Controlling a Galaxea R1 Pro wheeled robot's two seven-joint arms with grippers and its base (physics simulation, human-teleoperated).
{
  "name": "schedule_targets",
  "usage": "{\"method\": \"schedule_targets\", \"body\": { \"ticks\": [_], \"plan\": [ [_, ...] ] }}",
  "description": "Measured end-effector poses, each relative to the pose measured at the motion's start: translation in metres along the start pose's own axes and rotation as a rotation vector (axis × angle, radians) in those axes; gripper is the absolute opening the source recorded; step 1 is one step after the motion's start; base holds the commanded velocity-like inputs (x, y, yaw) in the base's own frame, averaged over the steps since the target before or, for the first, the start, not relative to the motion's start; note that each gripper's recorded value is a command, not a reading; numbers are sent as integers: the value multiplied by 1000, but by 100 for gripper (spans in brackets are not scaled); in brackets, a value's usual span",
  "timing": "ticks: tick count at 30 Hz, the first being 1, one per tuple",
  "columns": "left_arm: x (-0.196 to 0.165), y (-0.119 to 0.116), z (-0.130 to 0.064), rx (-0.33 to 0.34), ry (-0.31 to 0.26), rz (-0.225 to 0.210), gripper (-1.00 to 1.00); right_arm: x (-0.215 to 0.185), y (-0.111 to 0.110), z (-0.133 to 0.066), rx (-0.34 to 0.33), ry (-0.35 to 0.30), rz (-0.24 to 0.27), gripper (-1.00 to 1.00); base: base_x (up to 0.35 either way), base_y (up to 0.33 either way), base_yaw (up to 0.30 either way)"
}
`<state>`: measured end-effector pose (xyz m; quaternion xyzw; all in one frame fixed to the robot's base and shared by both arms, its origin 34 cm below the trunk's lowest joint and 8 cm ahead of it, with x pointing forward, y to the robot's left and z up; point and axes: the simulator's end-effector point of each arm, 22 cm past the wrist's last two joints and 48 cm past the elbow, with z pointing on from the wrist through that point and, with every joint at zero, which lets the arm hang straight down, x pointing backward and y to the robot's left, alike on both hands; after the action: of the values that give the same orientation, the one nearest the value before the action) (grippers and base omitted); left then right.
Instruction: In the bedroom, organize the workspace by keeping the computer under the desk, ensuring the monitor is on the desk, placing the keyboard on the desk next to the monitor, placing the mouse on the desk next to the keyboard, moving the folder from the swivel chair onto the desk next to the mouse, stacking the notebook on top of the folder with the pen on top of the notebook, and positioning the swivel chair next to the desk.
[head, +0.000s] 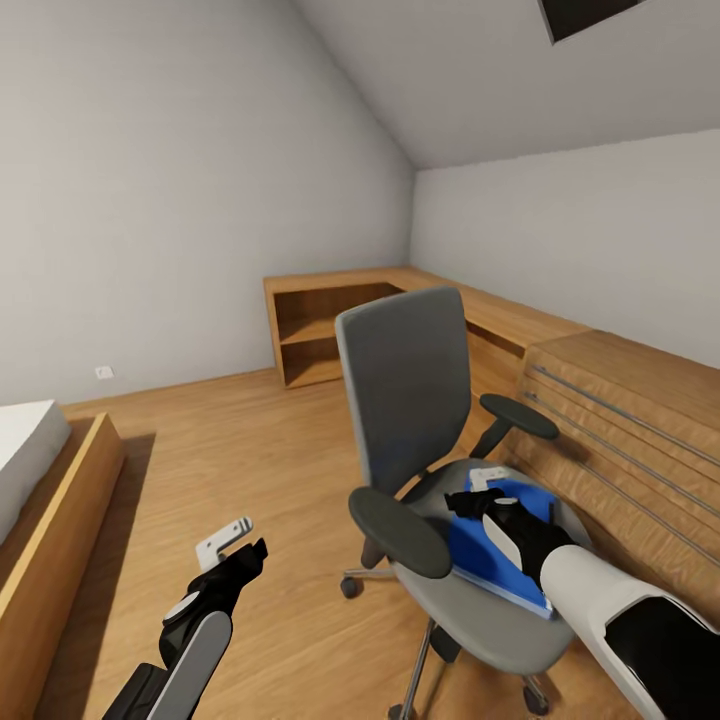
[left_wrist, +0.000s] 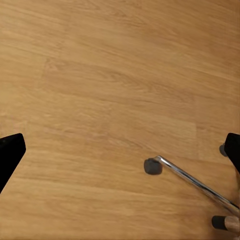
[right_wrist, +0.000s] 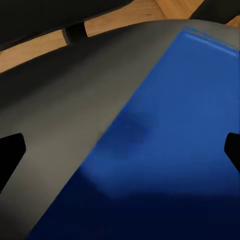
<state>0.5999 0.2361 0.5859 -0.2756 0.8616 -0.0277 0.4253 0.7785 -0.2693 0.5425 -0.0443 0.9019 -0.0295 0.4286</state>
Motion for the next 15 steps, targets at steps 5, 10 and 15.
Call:
{"method": "schedule_targets", "body": {
  "ticks": [5, 10, 15],
  "plan": [
    [9, 4, 5, 0, 1, -1, 100, -1, 5, 4, -6, -23, -14, 100, 0, 0, 0],
    [13, 6, 7, -1, 1, 1, 100, -2, 7, 5, -11, -33, -12, 100, 0, 0, 0],
    [14, 6, 7, 0, 4, 2, 100, -2, 7, 5, -11, -33, -12, 100, 0, 0, 0]
  ]
}}
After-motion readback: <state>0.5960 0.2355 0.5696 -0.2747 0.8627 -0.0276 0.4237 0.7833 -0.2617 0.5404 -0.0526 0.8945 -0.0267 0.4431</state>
